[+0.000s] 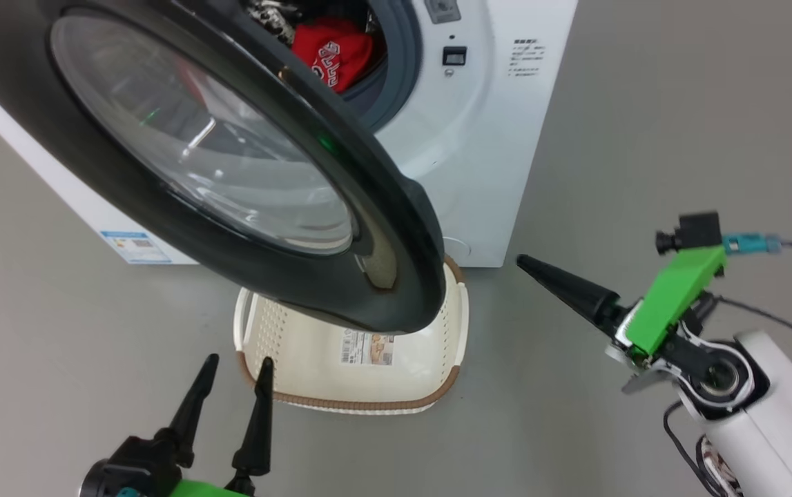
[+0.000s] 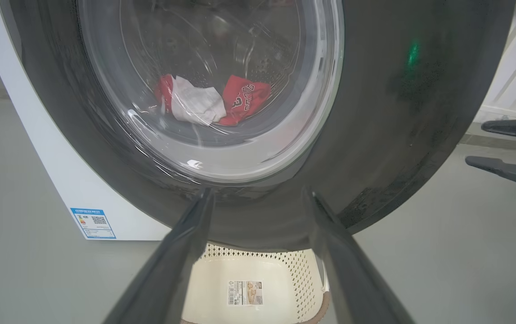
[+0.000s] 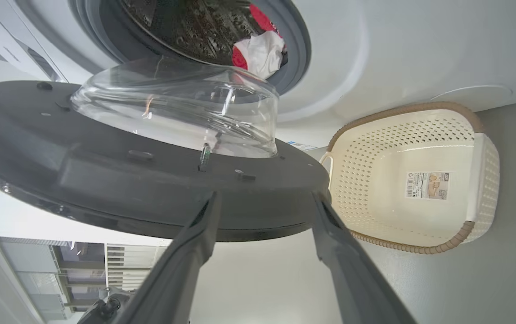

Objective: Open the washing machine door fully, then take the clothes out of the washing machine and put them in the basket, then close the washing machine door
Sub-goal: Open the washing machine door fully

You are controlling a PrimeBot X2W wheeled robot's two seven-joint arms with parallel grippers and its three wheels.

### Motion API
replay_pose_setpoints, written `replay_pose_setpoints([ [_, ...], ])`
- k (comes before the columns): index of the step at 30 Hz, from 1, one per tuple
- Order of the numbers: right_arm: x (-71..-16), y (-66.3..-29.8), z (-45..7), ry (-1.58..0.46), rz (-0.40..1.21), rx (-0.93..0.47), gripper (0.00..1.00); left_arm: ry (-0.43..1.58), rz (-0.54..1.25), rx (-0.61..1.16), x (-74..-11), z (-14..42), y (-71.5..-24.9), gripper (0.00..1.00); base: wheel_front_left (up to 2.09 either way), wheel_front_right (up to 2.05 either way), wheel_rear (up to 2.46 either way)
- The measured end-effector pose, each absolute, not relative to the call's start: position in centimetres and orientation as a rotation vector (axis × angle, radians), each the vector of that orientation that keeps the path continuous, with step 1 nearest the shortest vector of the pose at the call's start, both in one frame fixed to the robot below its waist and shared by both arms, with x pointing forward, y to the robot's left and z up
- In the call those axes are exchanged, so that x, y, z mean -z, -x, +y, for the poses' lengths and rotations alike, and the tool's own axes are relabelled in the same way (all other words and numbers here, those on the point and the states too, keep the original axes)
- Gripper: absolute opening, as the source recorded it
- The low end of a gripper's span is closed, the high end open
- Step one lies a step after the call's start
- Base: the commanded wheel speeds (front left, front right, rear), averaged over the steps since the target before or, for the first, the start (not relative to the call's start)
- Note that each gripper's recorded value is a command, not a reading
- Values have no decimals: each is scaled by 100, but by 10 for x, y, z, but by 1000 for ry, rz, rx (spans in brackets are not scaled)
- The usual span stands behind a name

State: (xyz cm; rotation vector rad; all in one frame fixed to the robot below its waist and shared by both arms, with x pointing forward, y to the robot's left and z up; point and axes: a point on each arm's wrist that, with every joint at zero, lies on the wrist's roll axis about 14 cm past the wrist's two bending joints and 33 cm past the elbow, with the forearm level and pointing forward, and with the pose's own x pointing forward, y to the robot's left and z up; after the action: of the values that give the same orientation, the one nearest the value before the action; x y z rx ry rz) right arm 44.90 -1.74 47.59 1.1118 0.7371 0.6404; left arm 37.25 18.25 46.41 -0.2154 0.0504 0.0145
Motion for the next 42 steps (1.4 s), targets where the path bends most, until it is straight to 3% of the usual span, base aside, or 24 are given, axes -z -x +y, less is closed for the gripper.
replay_pose_setpoints([
  [14, -436, -411, -71, -1084, 681, -400, 100, 216, 40, -11, -467, 183, -367, 100, 0, 0, 0],
  [24, -410, -398, -122, -774, 514, -239, 100, 218, 49, -3, -464, 181, -368, 100, 0, 0, 0],
  [37, -403, -384, -134, -536, 400, -251, 100, 222, 39, -7, -467, 182, -368, 100, 0, 0, 0],
  [42, -432, -400, -153, -432, 261, -230, 100, 223, 30, -5, -470, 182, -365, 100, 0, 0, 0],
])
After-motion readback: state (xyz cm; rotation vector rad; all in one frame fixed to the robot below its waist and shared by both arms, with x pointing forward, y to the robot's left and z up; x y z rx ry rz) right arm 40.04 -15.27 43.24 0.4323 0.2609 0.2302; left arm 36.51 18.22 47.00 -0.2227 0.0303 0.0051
